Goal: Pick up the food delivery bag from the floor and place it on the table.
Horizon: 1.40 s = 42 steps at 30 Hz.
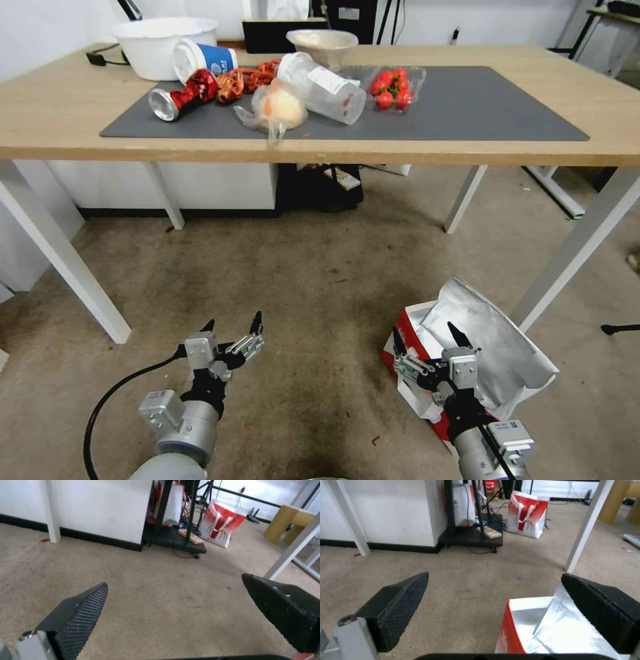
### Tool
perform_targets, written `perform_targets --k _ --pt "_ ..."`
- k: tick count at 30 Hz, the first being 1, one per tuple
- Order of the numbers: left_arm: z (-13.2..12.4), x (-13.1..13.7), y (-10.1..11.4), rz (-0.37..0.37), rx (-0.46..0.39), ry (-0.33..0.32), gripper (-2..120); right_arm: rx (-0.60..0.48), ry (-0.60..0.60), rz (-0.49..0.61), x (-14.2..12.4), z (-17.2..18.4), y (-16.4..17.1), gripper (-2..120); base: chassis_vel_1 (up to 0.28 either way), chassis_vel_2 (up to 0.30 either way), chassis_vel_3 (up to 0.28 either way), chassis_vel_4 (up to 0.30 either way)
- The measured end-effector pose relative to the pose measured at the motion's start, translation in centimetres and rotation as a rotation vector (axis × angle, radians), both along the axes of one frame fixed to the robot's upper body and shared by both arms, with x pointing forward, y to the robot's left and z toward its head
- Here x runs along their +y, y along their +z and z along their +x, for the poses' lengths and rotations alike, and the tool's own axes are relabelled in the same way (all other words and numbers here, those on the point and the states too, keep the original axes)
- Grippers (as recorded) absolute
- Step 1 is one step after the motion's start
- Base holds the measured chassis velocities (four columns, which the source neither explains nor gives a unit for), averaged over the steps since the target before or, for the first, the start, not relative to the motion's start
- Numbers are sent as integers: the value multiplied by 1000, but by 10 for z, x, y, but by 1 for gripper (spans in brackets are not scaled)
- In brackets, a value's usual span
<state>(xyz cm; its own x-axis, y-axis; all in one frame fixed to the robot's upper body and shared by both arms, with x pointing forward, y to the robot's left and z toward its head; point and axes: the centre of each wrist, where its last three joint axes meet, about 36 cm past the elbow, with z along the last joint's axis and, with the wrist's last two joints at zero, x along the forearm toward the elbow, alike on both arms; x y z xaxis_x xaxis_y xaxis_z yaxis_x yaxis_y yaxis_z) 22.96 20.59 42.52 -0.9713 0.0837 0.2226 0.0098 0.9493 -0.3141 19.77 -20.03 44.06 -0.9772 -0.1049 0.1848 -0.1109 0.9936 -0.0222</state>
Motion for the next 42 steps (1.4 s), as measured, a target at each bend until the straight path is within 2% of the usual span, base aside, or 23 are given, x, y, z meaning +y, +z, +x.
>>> perform_targets --k 27,34,37,42 --pt "0 1 -3 3 3 -3 100 0 3 -3 0 0 -1 100 0 0 0 0" --pt "0 3 -13 -8 -80 -5 100 -2 5 -2 0 0 0 100 0 0 0 0" --pt "0 4 -16 9 -101 -16 100 -11 7 4 0 0 1 100 0 0 0 0" --pt "-3 7 -22 62 -123 -89 100 -46 35 51 -6 2 5 100 0 0 0 0"
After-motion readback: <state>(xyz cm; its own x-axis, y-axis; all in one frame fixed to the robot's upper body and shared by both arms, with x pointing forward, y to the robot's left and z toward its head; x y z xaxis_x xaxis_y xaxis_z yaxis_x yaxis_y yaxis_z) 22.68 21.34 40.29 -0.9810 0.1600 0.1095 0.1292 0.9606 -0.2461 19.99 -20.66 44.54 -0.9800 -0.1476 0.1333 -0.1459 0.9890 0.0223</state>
